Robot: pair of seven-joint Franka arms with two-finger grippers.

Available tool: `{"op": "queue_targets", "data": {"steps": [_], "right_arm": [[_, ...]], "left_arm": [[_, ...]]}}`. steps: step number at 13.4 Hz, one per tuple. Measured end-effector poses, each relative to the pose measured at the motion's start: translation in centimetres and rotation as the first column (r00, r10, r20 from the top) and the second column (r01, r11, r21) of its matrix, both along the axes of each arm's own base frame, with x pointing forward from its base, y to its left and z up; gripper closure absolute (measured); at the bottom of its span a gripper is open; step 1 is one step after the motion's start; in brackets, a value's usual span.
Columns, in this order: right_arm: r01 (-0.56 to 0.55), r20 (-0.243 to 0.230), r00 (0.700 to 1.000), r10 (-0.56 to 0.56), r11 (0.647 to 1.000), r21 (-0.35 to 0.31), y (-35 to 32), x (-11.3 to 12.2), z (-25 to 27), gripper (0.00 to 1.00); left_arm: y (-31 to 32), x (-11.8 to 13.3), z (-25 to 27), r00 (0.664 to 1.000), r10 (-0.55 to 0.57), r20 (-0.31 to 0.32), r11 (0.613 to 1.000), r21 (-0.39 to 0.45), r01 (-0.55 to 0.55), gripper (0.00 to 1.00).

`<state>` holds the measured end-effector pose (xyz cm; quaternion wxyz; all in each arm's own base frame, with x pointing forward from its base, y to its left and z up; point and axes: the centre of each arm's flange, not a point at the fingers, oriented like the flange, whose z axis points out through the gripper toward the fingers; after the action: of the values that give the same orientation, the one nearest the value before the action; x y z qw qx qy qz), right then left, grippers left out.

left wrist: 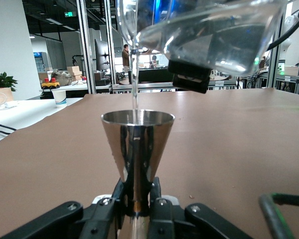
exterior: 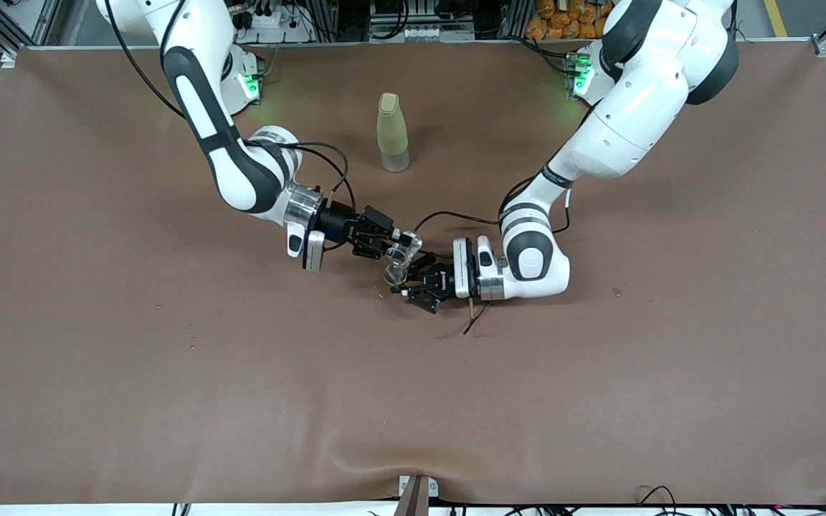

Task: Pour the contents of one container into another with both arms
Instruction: 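Tilt the beaker with the right gripper, pouring liquid into the jigger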

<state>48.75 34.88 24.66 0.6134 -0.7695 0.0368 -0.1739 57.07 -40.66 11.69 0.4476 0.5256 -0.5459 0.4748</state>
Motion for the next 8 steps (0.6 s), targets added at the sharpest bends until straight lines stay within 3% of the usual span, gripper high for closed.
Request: {"op": "queue_targets", "data": {"steps": [2, 8], "right_arm": [[0.01, -0.043, 0.999, -0.009, 1.0, 0.016, 0.01, 0.01, 0.11, 0.5], [0.026, -0.102, 0.995, -0.023, 0.999, 0.033, -0.09, 0.03, 0.07, 0.5]], "left_arm": [[0.01, 0.0, -0.02, 1.0, 0.001, -0.001, 1.0, 0.0, -0.001, 0.79], [0.04, -0.1, -0.33, 1.0, 0.001, -0.006, 1.0, 0.002, -0.001, 0.79]]}}
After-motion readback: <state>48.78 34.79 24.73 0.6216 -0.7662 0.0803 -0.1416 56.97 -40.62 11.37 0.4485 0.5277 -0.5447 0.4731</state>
